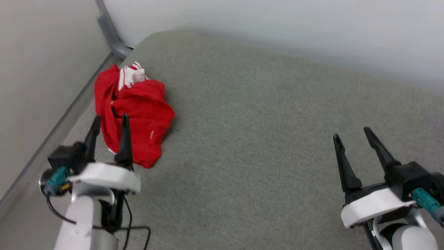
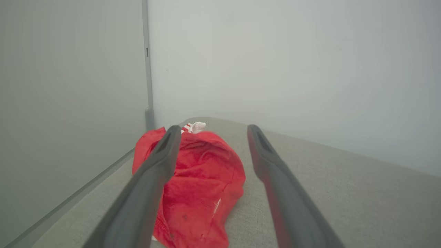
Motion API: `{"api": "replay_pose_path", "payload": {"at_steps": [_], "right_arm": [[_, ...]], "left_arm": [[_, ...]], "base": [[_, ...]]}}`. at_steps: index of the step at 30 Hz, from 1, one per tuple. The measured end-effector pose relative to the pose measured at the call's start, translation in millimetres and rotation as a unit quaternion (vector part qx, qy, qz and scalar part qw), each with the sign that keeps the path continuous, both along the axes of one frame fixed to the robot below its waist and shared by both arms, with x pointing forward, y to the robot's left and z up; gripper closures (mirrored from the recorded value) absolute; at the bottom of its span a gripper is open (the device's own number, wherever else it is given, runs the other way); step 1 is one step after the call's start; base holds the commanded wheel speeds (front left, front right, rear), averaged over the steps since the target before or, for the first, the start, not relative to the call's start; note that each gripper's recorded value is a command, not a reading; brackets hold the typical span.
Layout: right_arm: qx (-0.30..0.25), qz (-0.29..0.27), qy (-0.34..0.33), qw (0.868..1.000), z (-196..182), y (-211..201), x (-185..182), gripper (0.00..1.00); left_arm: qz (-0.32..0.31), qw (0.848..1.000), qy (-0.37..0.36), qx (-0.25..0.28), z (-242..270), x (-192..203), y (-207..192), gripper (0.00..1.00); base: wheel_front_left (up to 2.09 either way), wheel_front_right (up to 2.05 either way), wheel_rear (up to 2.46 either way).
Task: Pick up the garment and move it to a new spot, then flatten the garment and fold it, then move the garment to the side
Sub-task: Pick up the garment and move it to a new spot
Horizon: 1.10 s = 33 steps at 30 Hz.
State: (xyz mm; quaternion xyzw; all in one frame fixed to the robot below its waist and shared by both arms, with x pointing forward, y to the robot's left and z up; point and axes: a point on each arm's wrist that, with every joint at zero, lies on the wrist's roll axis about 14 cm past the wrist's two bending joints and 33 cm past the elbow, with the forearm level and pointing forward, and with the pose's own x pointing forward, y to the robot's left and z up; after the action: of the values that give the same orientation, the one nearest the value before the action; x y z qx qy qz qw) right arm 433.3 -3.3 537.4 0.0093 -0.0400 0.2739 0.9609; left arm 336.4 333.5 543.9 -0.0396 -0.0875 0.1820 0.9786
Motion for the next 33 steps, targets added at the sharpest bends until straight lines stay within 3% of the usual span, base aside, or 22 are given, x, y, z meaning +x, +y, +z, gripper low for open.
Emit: {"api": "replay_pose_path", "payload": {"at_steps": [6, 10, 17, 22, 29, 32, 33], "right_arm": [[-0.012, -0.022, 0.015, 1.000, -17, -13, 21, 0.00], [-0.013, -0.044, 0.030, 0.999, -35, -27, 37, 0.00], [-0.015, -0.068, 0.054, 0.996, -63, -45, 52, 0.00], [-0.017, -0.081, 0.069, 0.994, -81, -55, 57, 0.00], [-0.017, -0.088, 0.082, 0.993, -96, -60, 63, 0.00], [-0.017, -0.089, 0.081, 0.993, -97, -61, 66, 0.00], [-0.017, -0.089, 0.081, 0.993, -97, -61, 67, 0.00]], "left_arm": [[-0.013, 1.000, 0.023, 0.010, 5, 60, 22, 0.00], [-0.025, 0.996, 0.087, 0.000, -13, 103, 37, 0.00], [-0.029, 0.969, 0.235, -0.075, -68, 135, 59, 0.00], [-0.020, 0.926, 0.357, -0.125, -118, 128, 71, 0.00], [-0.017, 0.847, 0.498, -0.186, -175, 103, 63, 0.00], [-0.019, 0.827, 0.522, -0.206, -181, 101, 58, 0.00], [-0.021, 0.825, 0.525, -0.210, -183, 100, 56, 0.14]], "base": [[0.00, 0.00, 0.00], [0.00, 0.00, 0.00], [0.00, 0.00, 0.00], [0.00, 0.00, 0.00], [0.00, 0.00, 0.00], [0.00, 0.00, 0.00], [0.00, 0.00, 0.00]]}}
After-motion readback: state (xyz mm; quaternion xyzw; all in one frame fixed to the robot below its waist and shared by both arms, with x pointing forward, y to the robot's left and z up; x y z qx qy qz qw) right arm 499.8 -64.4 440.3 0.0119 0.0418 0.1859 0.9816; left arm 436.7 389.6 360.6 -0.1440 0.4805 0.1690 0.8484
